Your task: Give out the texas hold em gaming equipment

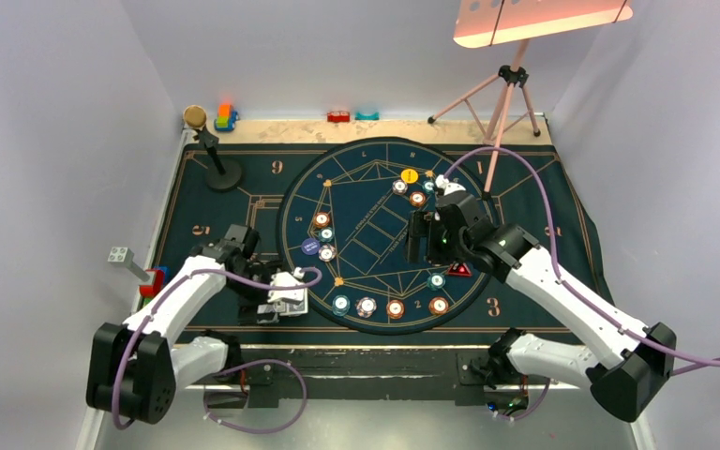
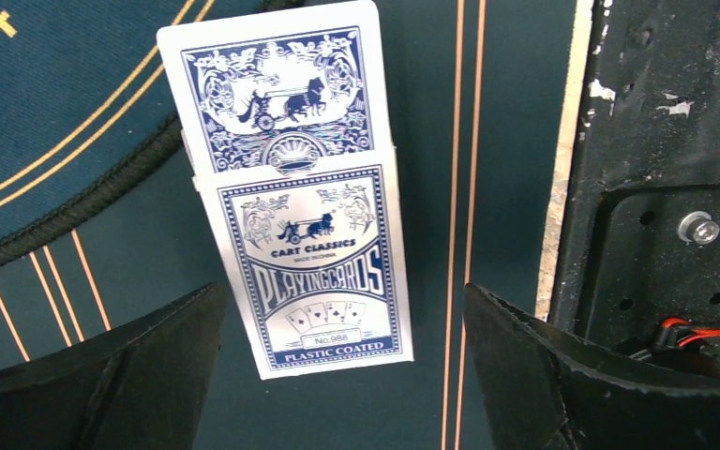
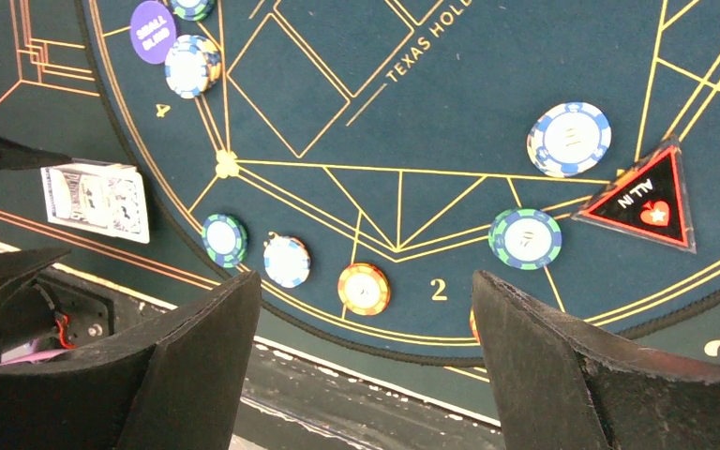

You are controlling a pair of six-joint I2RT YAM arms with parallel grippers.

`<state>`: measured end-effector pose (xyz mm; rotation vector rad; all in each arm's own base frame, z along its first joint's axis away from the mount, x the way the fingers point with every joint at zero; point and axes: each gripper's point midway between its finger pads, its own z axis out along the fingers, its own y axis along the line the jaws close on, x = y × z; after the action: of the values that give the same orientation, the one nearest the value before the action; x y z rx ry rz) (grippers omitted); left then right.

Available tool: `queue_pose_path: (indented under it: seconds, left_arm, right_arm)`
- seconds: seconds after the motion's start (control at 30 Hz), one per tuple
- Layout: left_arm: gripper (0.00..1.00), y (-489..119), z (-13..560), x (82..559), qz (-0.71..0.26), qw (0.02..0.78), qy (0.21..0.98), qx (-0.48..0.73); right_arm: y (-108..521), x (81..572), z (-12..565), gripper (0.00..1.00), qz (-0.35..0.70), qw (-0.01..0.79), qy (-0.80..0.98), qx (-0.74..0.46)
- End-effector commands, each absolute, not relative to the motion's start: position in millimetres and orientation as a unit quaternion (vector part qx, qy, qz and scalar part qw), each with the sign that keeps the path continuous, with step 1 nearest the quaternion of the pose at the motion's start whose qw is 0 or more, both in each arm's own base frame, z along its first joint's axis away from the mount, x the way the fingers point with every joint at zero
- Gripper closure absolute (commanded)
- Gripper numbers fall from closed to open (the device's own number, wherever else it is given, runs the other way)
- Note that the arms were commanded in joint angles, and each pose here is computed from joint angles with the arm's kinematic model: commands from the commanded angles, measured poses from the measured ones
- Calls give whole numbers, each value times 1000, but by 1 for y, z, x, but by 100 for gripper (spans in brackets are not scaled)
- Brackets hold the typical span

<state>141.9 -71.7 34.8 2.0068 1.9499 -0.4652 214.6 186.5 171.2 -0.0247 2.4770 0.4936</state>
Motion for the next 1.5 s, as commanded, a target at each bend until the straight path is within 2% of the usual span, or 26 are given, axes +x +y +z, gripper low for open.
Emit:
queue_pose_path:
  seconds: [0.0,0.33,0.7,1.1,1.27,1.47]
  left_arm:
    - [0,-80,45,160,-164,163,674,701]
    - [0,-71,31,150,-153,149,671,710]
    - [0,-64,21,171,-135,117,712,679]
    - [0,-59,-1,154,-123,112,699,695]
    - [12,-58,-4,157,-117,109,709,686]
    - [42,-60,2,162,-120,106,723,672]
  right_arm:
    - [199,225,196,14,217,327,920,-23]
    - [201,227,199,15,218,326,919,-30]
    - [203,228,204,16,224,329,917,-30]
    - [207,231,199,19,228,323,918,-32]
    - [209,232,196,19,231,322,918,-30]
    - [210,234,194,20,232,322,917,-27]
